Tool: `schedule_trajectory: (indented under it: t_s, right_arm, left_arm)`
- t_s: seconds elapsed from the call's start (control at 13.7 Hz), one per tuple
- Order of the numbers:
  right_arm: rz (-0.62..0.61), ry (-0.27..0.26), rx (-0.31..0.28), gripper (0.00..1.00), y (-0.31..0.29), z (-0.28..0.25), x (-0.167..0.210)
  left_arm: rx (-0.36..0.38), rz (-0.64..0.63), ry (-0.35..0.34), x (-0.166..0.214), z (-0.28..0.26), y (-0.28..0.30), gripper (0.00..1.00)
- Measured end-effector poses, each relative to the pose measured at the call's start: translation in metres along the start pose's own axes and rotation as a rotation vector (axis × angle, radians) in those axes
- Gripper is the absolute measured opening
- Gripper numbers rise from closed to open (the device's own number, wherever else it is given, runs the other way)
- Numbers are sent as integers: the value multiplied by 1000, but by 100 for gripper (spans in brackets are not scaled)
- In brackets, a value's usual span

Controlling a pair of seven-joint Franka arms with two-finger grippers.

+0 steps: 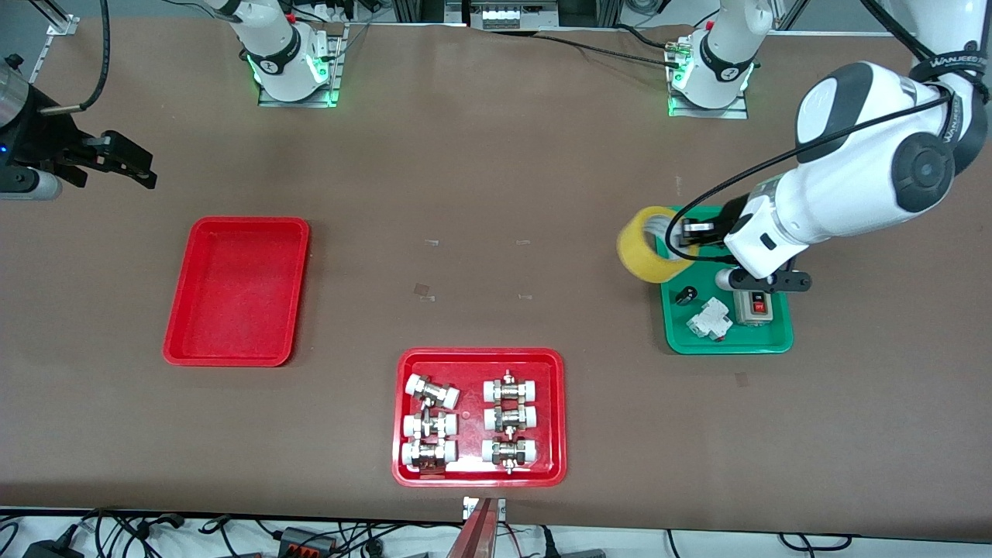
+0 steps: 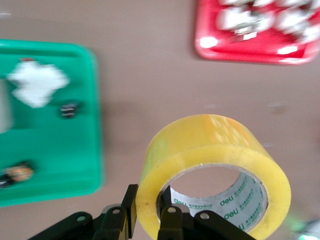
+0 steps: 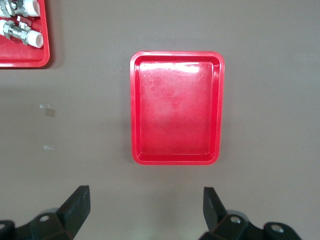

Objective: Left arm passes tape to right arm into tray
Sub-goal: 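Carry the tape toward the middle while the right gripper reaches toward it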

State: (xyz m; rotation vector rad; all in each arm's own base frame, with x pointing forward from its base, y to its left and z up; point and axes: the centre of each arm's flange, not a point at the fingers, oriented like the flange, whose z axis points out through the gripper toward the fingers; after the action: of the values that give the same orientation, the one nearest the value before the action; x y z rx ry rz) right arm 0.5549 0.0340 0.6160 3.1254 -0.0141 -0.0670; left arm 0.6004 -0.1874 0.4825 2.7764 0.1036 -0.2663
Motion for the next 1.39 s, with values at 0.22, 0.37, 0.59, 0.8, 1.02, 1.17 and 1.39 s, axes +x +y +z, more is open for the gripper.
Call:
schedule_trajectory:
  t_s: [0.22,0.37,0.59,0.8,1.02,1.17,1.39]
  right_arm:
    - [-5,-41,12,100,-2,18,8]
    - [-22,-70,99,100,-12,27,11]
    - [-36,-132,234,100,-27,42,14]
    - [-31,-210,431,100,-48,70,27]
    - [-90,-231,624,100,-66,113,53]
    - [-163,-197,712,100,-70,144,71]
    - [-263,-125,763,100,-81,179,90]
  left_arm:
    - [-59,-144,28,-1,32,67,22]
    - [-81,-248,30,-7,70,115,22]
    - [-149,-278,32,-11,138,177,22]
    - [-255,-380,50,-8,189,215,22]
    - [-386,-510,56,-6,221,233,22]
    - [-440,-574,29,-16,240,248,22]
    - [-499,-712,-23,-26,246,264,22]
